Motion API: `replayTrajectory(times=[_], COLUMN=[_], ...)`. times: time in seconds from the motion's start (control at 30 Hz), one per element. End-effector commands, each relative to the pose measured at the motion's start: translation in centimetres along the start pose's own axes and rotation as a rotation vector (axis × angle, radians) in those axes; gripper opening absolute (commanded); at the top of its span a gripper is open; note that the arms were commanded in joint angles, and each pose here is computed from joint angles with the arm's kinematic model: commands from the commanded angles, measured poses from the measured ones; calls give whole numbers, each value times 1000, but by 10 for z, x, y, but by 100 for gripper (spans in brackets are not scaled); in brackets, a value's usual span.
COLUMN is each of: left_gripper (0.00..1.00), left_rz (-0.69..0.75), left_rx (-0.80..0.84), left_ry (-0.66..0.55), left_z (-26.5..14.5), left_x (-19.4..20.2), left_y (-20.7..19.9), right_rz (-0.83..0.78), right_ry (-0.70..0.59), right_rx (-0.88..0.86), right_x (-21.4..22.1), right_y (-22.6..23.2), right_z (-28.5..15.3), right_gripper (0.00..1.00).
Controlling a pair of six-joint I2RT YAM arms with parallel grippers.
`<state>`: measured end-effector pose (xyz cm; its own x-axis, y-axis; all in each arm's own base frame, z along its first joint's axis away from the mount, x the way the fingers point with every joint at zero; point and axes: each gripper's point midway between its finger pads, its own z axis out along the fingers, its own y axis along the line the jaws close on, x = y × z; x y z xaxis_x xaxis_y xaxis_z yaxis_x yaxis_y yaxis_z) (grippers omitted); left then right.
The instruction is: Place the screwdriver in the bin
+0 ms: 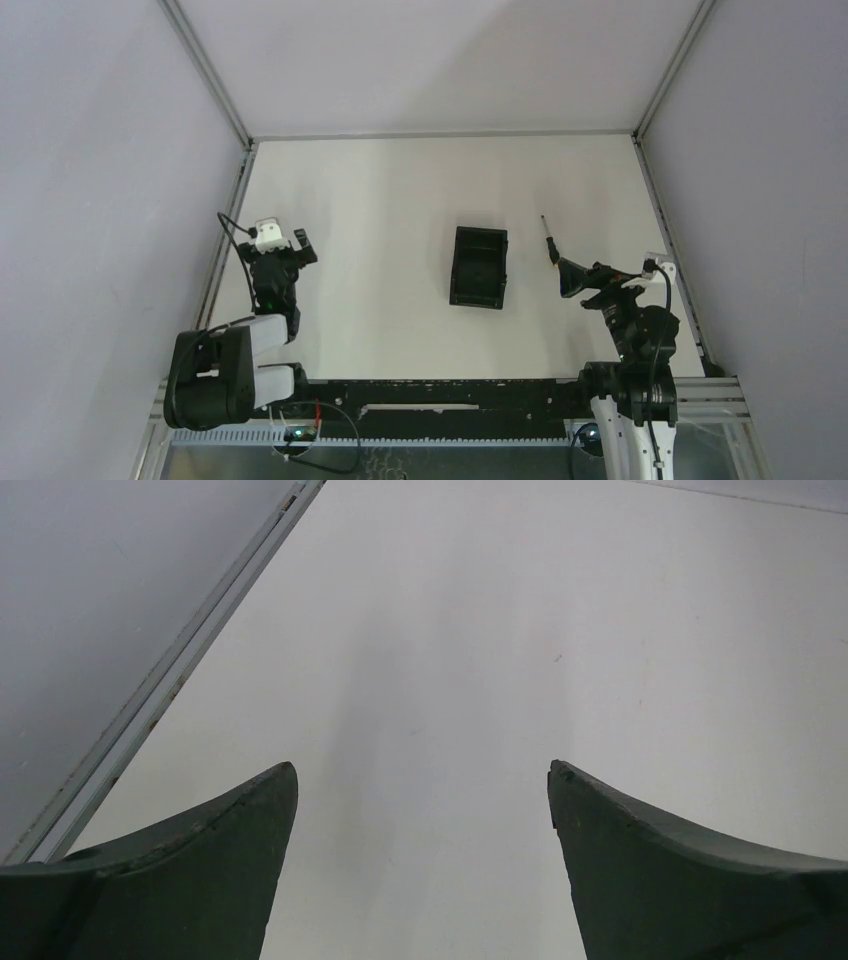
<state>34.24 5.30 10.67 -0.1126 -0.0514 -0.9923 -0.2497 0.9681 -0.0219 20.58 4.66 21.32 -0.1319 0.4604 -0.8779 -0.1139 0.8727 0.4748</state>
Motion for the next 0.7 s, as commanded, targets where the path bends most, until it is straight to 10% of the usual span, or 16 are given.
replayTrajectory(times=[0.0,0.3,0.67], left_gripper=[100,100,100], left_rz=[-2,-3,-3], left_rx=[5,5,6], left_ry=[-90,-91,-91], left_z=[11,11,11], left_x=[-33,-33,-34], left_y=[-4,-4,-4], right_rz=[-29,-183,-310], right_ry=[-74,-45,641], right_rx=[-72,-152,327], right_x=[-27,-118,-96], right_y=[20,75,20], right_z=[-2,23,133], right_gripper=[99,94,99])
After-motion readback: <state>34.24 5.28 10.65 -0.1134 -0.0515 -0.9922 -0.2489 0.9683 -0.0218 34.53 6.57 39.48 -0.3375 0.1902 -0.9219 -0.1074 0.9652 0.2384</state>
